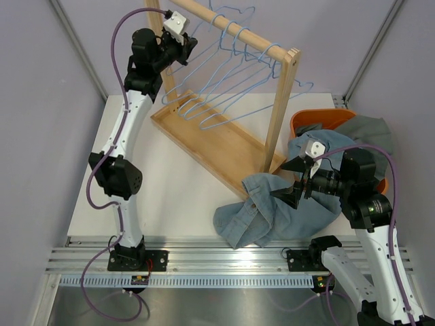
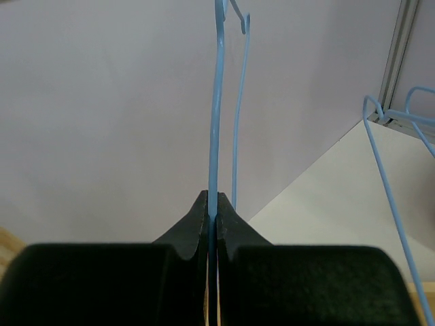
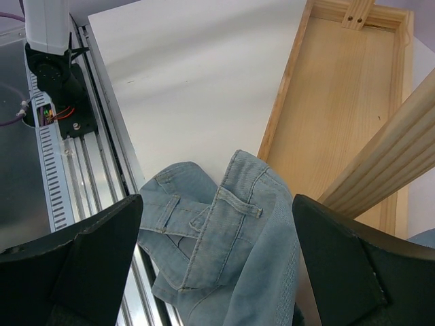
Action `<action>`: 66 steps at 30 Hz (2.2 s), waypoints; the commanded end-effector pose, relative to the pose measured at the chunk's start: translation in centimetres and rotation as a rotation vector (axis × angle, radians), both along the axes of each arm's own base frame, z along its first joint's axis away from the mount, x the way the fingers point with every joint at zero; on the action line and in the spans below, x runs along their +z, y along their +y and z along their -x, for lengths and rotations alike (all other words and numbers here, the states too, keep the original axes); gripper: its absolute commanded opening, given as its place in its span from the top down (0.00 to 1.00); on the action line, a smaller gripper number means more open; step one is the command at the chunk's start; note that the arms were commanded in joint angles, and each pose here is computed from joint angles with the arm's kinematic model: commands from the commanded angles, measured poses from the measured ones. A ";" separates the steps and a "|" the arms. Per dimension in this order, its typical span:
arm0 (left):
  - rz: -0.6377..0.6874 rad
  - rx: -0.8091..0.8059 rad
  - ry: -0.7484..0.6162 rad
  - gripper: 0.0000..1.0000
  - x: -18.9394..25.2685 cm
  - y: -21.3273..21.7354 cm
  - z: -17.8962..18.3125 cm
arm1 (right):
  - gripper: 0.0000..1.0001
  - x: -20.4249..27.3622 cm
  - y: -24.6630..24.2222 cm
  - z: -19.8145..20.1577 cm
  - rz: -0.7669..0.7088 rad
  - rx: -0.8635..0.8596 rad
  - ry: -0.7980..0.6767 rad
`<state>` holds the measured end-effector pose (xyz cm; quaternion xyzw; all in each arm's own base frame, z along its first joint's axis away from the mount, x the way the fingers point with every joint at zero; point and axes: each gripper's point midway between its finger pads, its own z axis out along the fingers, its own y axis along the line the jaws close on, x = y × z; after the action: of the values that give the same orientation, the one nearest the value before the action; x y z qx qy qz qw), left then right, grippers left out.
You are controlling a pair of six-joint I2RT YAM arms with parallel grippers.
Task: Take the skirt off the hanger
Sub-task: Place the hanger at the clothesline, then pick up the skirt from the center of the board.
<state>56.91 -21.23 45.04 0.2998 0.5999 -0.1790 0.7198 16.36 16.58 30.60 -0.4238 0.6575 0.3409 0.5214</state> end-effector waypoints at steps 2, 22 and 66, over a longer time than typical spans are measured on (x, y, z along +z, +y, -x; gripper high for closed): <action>-0.004 -0.020 -0.208 1.00 7.7 0.9 4.6 | 0.01 0.6 0.0 -0.3 -0.011 0.002 -0.032; -0.001 0.037 -0.176 1.00 4.9 3.4 7.6 | 0.01 0.2 -0.5 -0.8 0.036 -0.021 -0.052; 0.338 0.399 0.414 0.01 -14.5 13.5 26.5 | 0.30 -14.0 -5.6 -3.4 0.609 0.001 0.161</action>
<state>30.70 -6.95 30.44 0.0429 0.7487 -0.1417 0.6462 19.74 11.17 17.42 -0.5277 0.7654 0.1723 0.3254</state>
